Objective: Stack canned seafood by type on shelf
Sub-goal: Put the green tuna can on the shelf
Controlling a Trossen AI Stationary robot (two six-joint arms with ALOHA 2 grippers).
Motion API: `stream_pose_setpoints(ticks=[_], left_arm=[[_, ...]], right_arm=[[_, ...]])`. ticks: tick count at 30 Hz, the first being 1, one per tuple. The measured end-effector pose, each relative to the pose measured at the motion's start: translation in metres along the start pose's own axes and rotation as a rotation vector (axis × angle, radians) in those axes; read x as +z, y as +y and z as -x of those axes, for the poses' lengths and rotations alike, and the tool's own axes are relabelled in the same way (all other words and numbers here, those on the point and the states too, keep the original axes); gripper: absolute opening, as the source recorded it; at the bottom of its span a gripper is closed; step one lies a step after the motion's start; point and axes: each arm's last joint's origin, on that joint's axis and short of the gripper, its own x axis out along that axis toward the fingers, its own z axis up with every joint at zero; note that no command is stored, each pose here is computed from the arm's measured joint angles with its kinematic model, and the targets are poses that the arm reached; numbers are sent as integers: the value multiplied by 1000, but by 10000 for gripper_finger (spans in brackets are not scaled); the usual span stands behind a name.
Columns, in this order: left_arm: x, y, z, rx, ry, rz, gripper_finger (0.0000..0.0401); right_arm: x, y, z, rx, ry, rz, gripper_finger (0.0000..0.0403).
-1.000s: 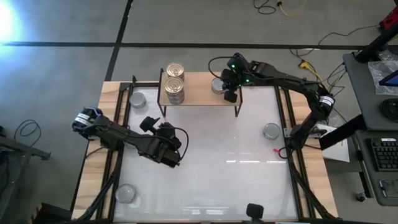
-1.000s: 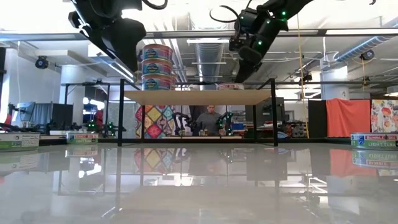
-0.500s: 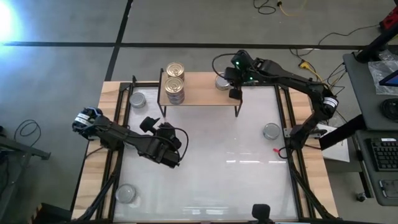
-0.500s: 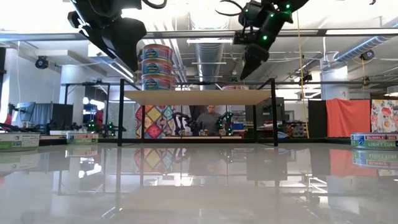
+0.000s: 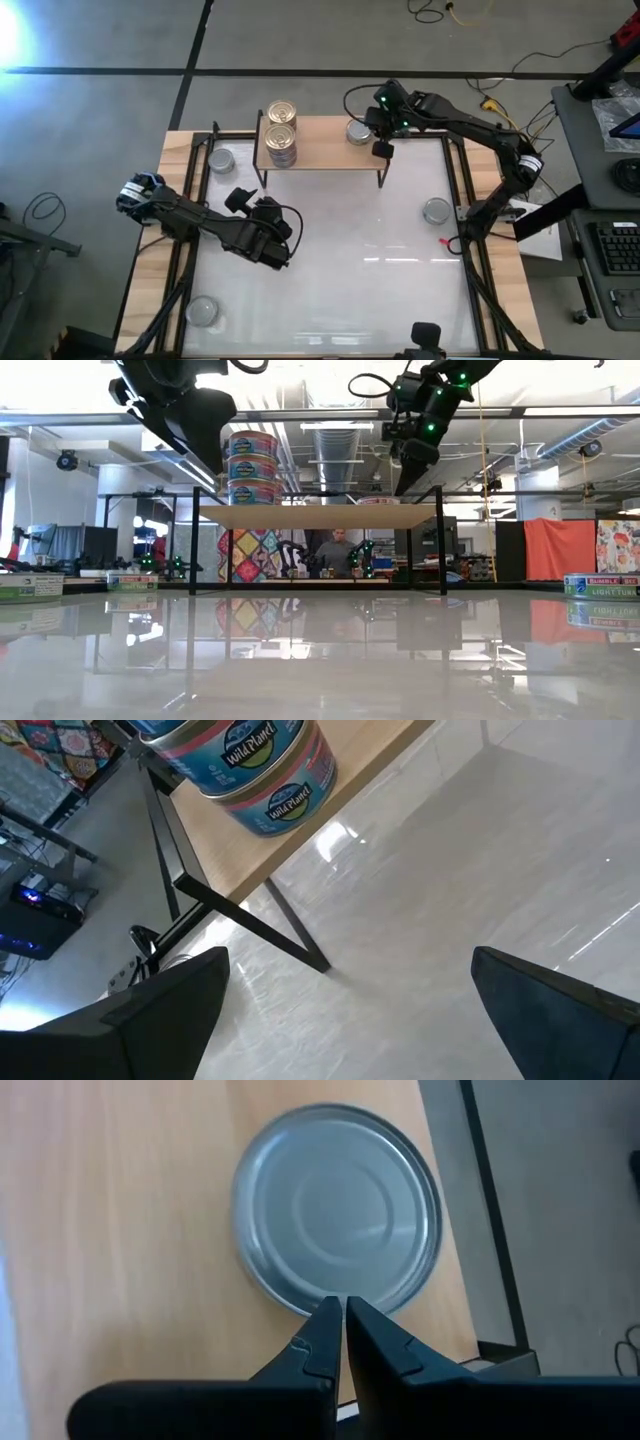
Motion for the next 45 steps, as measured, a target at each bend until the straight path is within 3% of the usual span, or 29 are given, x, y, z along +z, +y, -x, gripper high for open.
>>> stream_pose_setpoints(ticks=[23, 32, 45], left_arm=[[0, -1, 0, -4, -1, 13, 400], [1, -1, 0, -2, -19, 17, 400], [1, -1, 0, 0, -27, 5, 400]], right_arm=[[0, -13, -8, -50, -16, -72, 13], [13, -13, -14, 50, -177, -116, 13], [16, -14, -44, 81, -174, -122, 13]])
